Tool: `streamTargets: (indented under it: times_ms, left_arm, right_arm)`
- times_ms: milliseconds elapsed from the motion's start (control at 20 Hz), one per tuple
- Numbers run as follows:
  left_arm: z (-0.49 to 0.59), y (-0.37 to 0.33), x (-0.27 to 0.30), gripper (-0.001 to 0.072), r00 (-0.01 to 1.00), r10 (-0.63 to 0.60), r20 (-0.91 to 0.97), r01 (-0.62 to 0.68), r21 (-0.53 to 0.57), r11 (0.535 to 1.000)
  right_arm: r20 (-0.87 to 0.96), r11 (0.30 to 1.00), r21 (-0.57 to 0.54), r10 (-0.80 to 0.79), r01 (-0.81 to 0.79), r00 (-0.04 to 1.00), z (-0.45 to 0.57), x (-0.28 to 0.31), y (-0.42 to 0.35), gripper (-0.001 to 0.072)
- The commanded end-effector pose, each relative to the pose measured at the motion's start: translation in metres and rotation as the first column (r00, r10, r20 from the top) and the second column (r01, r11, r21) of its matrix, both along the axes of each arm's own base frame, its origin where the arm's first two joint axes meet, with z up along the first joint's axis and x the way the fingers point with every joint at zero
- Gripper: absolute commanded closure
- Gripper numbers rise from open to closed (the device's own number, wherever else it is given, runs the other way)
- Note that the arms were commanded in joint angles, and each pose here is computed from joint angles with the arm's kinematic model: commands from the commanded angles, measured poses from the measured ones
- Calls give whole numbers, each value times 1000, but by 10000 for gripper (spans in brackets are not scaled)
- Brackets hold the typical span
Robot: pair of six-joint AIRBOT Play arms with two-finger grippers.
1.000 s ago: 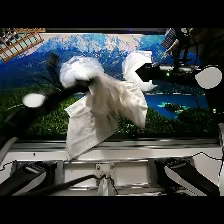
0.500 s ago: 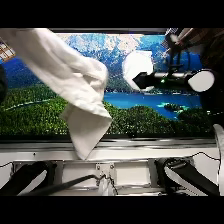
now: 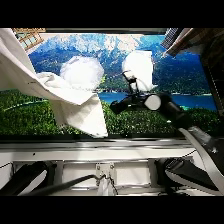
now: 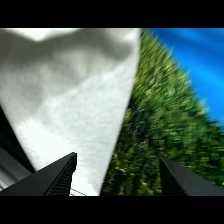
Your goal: Fold the clothes and pants, and hang the long-sleeved shirts on hangers.
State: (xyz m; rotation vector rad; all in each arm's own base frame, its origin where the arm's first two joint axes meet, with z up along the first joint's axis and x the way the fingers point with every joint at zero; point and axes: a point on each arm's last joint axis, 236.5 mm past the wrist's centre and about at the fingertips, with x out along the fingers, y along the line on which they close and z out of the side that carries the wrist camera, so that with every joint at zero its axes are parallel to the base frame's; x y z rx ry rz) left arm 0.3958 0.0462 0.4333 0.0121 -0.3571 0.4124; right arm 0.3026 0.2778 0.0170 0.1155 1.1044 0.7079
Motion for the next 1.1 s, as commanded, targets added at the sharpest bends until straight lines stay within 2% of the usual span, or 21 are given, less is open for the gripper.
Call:
streamTargets:
  times_ms: [0,300,350,400,800,1000,1050]
  left_arm:
    - [0,10,-5,687,998,59,-15,-58,29,998]
    - [-2,25,-9,687,993,114,-18,-114,16,993]
    - [-2,26,-9,686,993,116,-18,-115,14,993]
    - [-3,25,-9,686,993,115,-19,-115,14,993]
    - [-24,23,7,686,994,89,-66,-92,-42,995]
    - [-33,24,10,686,996,61,-65,-69,-129,989]
    - [-34,24,10,686,996,59,-67,-67,-134,989]
  right_arm:
    - [-130,1000,11,12,-10,991,-49,-17,32,143]
    - [-295,999,-36,27,-40,955,-80,-53,35,146]
    - [-310,999,-33,13,-24,951,-82,-55,35,156]
    - [-326,1000,-19,6,-13,945,-82,-57,37,214]
    - [-396,999,46,-9,29,918,-100,-58,56,244]
    - [-412,997,41,-44,67,910,-113,-53,58,245]
    - [-419,996,44,-47,72,907,-114,-53,59,263]
